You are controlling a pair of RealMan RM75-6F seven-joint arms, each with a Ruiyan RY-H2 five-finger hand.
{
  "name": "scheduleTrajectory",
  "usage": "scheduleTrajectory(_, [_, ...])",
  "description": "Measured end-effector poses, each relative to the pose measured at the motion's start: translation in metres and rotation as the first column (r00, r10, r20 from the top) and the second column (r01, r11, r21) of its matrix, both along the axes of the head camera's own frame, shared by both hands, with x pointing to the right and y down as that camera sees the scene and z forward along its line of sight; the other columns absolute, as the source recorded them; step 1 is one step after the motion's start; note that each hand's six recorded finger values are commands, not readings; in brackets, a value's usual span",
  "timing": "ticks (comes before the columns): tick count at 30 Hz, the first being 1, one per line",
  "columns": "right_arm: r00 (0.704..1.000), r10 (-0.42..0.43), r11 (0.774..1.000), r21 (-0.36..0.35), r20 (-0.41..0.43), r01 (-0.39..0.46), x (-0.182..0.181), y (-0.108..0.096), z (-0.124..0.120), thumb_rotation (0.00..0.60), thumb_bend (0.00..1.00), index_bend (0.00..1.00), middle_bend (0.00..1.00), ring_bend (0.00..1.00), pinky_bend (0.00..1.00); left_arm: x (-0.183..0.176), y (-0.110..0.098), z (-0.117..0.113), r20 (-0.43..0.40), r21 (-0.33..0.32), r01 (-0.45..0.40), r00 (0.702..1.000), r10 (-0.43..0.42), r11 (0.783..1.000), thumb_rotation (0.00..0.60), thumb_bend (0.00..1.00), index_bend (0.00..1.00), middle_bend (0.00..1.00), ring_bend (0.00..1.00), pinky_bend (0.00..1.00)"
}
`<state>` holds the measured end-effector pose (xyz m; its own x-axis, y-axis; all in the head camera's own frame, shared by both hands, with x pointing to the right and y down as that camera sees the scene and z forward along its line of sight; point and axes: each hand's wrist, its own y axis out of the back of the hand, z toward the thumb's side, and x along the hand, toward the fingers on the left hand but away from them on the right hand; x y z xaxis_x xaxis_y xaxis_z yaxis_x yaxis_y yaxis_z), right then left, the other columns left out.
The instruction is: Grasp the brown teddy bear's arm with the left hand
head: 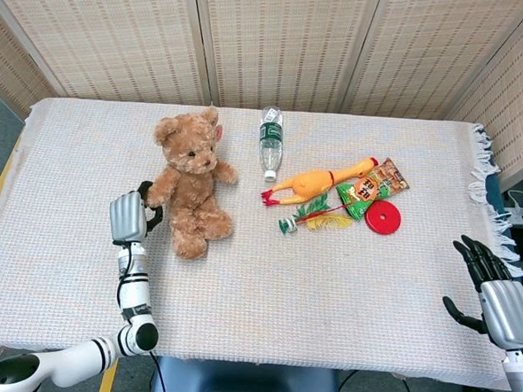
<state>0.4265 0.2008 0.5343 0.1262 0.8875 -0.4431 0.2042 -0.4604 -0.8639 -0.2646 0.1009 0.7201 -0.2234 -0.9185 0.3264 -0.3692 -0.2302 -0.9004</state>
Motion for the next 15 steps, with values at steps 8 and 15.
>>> scheduleTrajectory(8, [1.000,0.003,1.000,0.001,-0.002,-0.003,-0.0003,-0.0008,0.0010,0.600,0.19,0.00,0.00,0.00,0.13,0.0024,0.0074,0.0104,-0.009,-0.103,-0.026,1.000,0.025,0.994,0.600,0.52,0.47,0.65,0.53,0.56])
scheduleTrajectory(15, [1.000,0.002,1.000,-0.004,-0.007,-0.002,-0.0005,-0.0012,0.0024,0.600,0.19,0.00,0.00,0.00,0.13,0.0047,0.0065,0.0020,-0.048,-0.042,-0.057,0.997,0.055,0.997,0.600,0.46,0.08,0.20,0.25,0.51])
